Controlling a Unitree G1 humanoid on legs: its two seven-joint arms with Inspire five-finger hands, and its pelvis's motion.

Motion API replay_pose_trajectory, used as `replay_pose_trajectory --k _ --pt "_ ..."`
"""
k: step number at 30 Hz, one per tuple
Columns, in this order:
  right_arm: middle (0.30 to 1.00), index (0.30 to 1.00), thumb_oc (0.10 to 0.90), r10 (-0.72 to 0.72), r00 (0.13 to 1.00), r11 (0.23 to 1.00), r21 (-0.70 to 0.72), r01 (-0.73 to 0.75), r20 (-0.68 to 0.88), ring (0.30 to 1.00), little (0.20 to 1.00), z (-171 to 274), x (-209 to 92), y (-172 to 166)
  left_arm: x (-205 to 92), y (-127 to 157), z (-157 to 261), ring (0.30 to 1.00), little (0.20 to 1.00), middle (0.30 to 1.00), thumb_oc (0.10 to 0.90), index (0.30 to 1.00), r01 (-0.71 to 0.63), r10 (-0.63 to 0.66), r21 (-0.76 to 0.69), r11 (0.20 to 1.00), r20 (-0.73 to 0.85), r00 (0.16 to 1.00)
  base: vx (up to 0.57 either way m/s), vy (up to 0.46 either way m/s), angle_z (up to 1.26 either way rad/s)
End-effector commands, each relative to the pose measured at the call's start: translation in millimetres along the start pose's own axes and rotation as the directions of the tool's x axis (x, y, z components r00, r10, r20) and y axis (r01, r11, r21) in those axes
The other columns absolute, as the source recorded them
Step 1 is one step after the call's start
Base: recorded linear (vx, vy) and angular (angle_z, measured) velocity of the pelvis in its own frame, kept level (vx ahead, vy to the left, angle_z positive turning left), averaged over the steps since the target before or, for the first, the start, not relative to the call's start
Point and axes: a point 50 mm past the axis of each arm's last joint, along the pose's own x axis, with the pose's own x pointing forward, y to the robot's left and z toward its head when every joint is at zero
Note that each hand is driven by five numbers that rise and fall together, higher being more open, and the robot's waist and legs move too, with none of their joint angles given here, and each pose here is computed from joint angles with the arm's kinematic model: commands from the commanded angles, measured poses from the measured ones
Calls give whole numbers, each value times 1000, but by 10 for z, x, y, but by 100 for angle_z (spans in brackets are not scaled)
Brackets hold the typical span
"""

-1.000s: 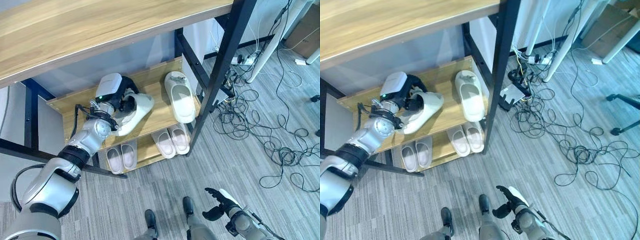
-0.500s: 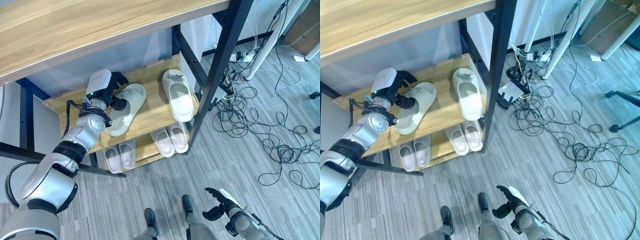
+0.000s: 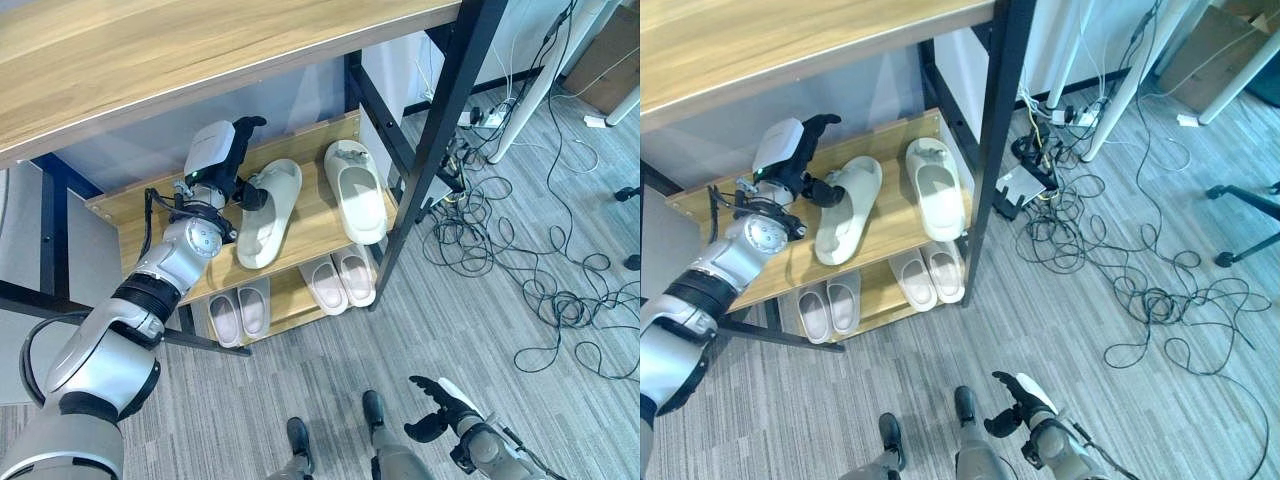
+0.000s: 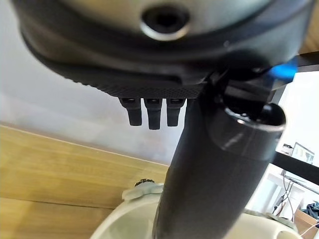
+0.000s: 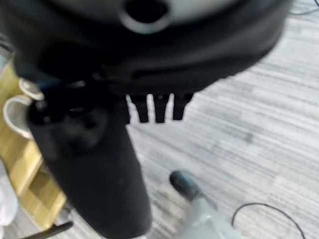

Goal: Arrange the slippers neatly on the shoe rack.

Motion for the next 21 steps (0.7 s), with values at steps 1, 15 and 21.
replay_pose_trajectory --k 1,15,21 --pt "900 900 800 1 998 1000 -10 0 55 900 900 -1 -92 27 180 344 233 900 900 900 800 900 -129 133 -43 991 85 988 -26 -9 14" --pt "900 900 800 6 999 1000 -11 -5 36 900 900 -22 -95 97 -98 29 -89 900 900 900 800 900 -53 52 -126 991 -14 999 -22 -8 8" --pt "900 900 800 15 1000 1000 -19 -14 15 900 900 -49 -91 131 -241 -156 -160 900 900 900 800 900 -49 28 -311 949 -71 997 -12 -1 5"
